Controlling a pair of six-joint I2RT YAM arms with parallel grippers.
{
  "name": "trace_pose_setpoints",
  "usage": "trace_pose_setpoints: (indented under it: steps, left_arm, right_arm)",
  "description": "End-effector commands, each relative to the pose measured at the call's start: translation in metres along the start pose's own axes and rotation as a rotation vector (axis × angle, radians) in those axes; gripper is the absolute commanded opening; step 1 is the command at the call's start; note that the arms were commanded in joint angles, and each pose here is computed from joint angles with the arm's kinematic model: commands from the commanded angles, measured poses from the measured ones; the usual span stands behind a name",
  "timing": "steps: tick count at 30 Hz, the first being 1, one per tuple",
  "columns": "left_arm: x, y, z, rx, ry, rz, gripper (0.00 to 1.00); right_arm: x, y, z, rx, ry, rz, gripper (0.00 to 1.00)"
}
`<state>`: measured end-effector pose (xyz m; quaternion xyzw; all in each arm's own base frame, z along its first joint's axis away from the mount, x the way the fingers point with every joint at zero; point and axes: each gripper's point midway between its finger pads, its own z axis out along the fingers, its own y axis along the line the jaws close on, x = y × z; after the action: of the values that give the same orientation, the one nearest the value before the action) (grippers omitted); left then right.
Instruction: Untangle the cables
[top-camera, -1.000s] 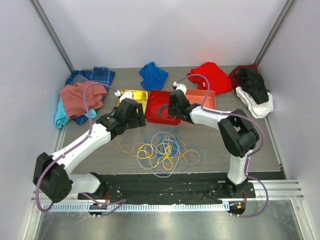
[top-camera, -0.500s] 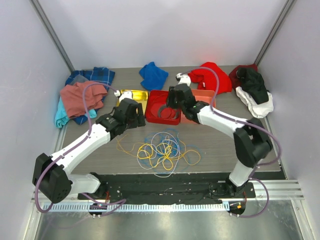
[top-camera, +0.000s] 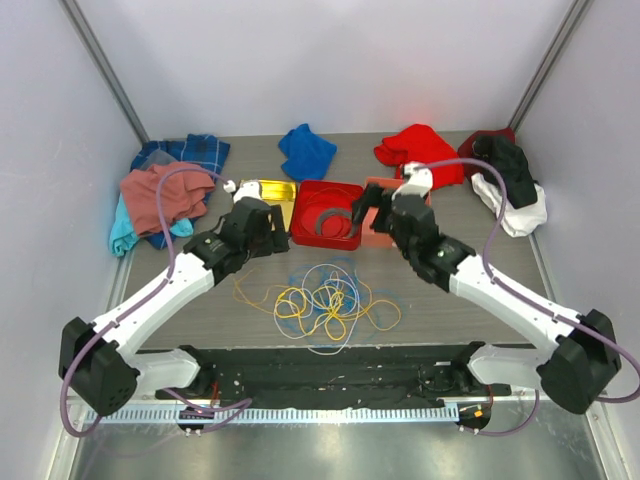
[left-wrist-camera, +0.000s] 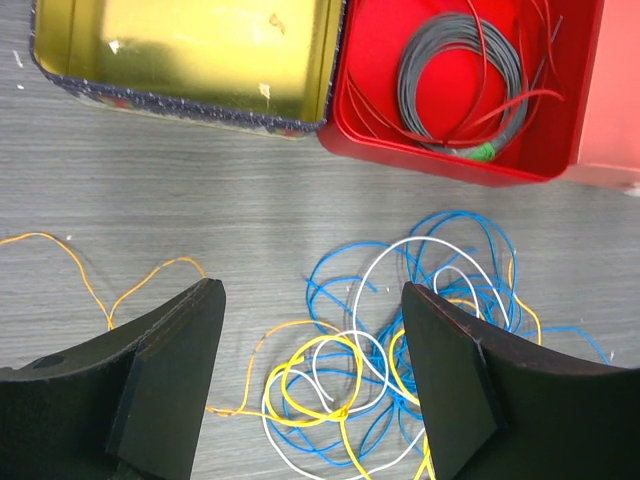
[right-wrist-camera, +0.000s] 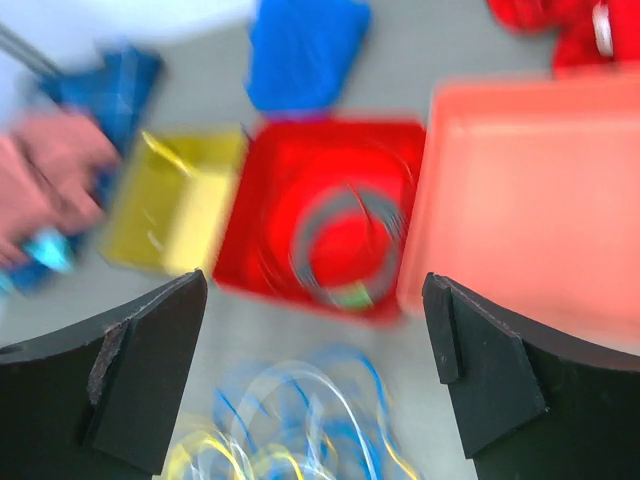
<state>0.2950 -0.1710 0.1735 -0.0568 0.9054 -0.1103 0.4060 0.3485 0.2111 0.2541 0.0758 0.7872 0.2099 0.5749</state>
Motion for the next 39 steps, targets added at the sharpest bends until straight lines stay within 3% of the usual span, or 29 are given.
trace_pose_setpoints:
  steps: [1,4,7,10,19,29,36,39]
  left_arm:
    - [0.007,-0.009,-0.009,0.085,0.002,-0.021,0.76]
    - [0.022,-0.023,-0.009,0.165,0.055,-0.031,0.75]
    - [0.044,-0.040,-0.013,0.216,0.095,0.029,0.74]
    - [0.060,-0.070,-0.027,0.323,0.082,0.120,0.74]
    - [0.100,-0.121,-0.029,0.519,0.161,0.140,0.74]
    - [0.116,-0.125,-0.006,0.442,0.195,0.130,0.68]
    - [0.116,-0.111,-0.031,0.478,0.160,0.130,0.68]
    - [0.128,-0.112,-0.044,0.520,0.160,0.180,0.63]
  right_arm:
    - [0.033,-0.007,-0.041,0.033,0.021,-0.126,1.00]
    - [0.058,-0.010,-0.065,0.088,0.015,-0.215,1.00]
    - [0.096,-0.012,-0.077,0.047,0.165,-0.230,1.00]
    - [0.119,-0.032,-0.086,0.079,0.220,-0.204,1.00]
    - [0.093,-0.044,-0.112,-0.001,0.093,-0.088,1.00]
    - [0.099,-0.058,-0.117,0.041,0.123,-0.118,1.00]
    - [0.115,-0.063,-0.116,0.039,0.161,-0.134,0.99]
    - [0.122,-0.062,-0.114,0.033,0.173,-0.131,0.99]
